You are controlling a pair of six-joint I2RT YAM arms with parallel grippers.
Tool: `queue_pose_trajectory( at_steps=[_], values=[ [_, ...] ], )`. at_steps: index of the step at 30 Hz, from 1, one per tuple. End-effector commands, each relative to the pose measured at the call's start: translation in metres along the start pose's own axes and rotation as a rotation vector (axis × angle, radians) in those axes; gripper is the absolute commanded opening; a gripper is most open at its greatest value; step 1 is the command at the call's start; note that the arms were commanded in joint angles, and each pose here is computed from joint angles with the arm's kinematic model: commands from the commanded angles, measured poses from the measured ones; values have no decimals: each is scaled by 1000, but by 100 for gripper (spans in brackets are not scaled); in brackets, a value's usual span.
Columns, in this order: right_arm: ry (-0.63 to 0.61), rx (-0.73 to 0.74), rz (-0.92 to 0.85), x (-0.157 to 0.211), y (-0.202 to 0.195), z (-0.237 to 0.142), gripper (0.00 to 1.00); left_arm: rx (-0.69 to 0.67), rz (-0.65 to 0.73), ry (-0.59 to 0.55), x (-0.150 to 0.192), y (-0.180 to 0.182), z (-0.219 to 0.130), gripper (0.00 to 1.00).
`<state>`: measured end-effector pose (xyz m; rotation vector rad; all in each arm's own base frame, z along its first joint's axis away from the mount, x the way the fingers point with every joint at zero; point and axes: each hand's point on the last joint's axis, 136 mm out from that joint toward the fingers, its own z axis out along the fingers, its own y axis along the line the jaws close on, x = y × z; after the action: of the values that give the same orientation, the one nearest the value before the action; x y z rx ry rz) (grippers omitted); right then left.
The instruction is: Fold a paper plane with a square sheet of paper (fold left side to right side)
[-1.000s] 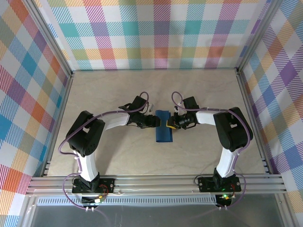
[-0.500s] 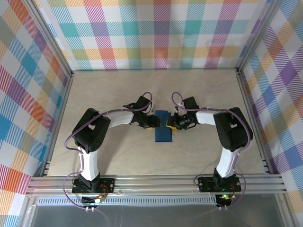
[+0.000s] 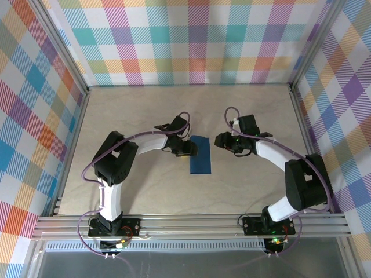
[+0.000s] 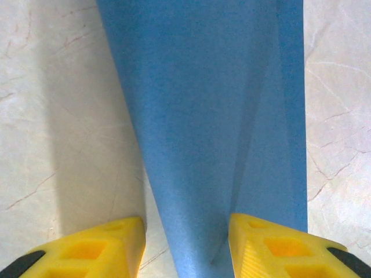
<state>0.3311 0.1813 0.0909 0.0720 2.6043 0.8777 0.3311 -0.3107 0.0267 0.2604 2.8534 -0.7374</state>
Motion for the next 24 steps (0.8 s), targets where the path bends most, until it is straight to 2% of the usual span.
queue_pose_trajectory(
  at_steps=[1,24],
  values=[
    [4,54,-16,8,-10,-7,51,-68,37,113,32,11,33,46],
    [-4,41,-13,8,-9,-8,51,-138,49,217,40,13,55,55]
  ],
)
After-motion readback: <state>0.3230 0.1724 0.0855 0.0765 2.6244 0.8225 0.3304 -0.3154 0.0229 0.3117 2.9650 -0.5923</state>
